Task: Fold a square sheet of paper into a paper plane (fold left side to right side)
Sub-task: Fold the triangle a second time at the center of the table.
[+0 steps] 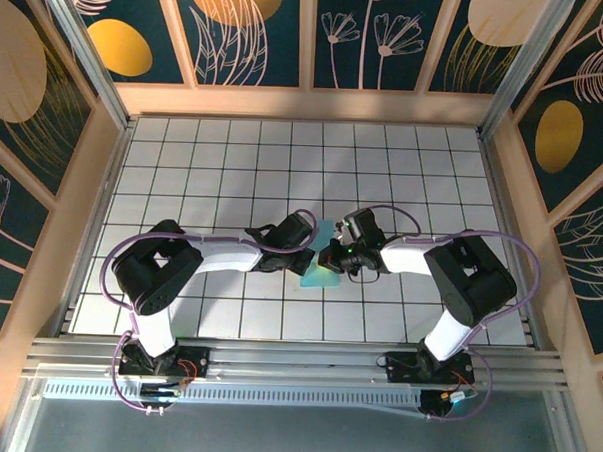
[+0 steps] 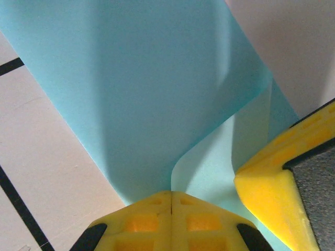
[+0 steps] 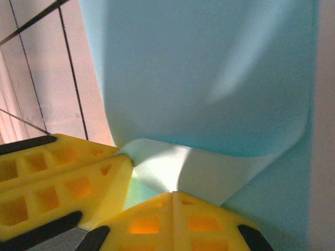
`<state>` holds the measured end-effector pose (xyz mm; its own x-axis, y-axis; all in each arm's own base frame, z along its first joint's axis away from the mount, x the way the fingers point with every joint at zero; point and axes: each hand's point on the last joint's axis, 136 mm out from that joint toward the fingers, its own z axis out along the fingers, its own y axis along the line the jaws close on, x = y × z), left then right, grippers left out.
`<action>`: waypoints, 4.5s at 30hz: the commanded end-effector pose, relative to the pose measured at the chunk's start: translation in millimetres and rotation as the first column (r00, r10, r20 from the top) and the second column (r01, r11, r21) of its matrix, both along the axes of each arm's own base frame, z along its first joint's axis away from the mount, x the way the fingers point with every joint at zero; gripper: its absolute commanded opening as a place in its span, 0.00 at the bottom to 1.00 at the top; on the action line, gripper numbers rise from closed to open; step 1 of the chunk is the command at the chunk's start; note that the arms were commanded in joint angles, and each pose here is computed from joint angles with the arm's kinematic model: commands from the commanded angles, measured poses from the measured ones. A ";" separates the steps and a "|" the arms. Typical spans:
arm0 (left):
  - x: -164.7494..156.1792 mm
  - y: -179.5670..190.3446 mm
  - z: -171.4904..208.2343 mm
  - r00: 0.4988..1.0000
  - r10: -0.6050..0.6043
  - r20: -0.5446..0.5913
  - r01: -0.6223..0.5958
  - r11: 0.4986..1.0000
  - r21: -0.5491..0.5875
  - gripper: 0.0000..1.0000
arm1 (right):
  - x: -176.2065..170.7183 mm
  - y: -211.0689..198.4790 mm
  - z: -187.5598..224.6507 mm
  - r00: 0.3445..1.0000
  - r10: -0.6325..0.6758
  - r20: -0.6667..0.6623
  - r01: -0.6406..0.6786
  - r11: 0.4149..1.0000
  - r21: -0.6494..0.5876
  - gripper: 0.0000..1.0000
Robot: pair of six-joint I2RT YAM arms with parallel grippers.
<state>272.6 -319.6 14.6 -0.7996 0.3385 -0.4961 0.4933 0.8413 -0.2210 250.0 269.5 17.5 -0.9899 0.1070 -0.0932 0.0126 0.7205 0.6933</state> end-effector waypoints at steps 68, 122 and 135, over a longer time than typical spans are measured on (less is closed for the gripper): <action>-64.0 -6.7 -1.3 0.911 0.111 -0.397 -0.246 0.919 -0.307 0.13 | -25.7 -19.8 -35.5 0.998 0.016 -0.063 -0.022 0.995 -0.096 0.00; -73.1 20.1 -39.1 0.897 0.180 -0.404 -0.260 0.954 -0.152 0.00 | -21.5 19.5 3.5 0.994 0.060 0.092 -0.062 0.998 0.022 0.00; -75.2 24.4 -42.3 0.889 0.198 -0.413 -0.272 0.954 -0.128 0.00 | -15.4 4.2 -19.4 0.995 0.061 0.077 -0.052 0.991 -0.123 0.00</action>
<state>209.9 -326.3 11.6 -0.9711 0.0439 -0.2348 0.1876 0.7488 -0.6357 227.8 285.0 16.3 -0.9857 0.0321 -0.1656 -0.0912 0.7246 0.6831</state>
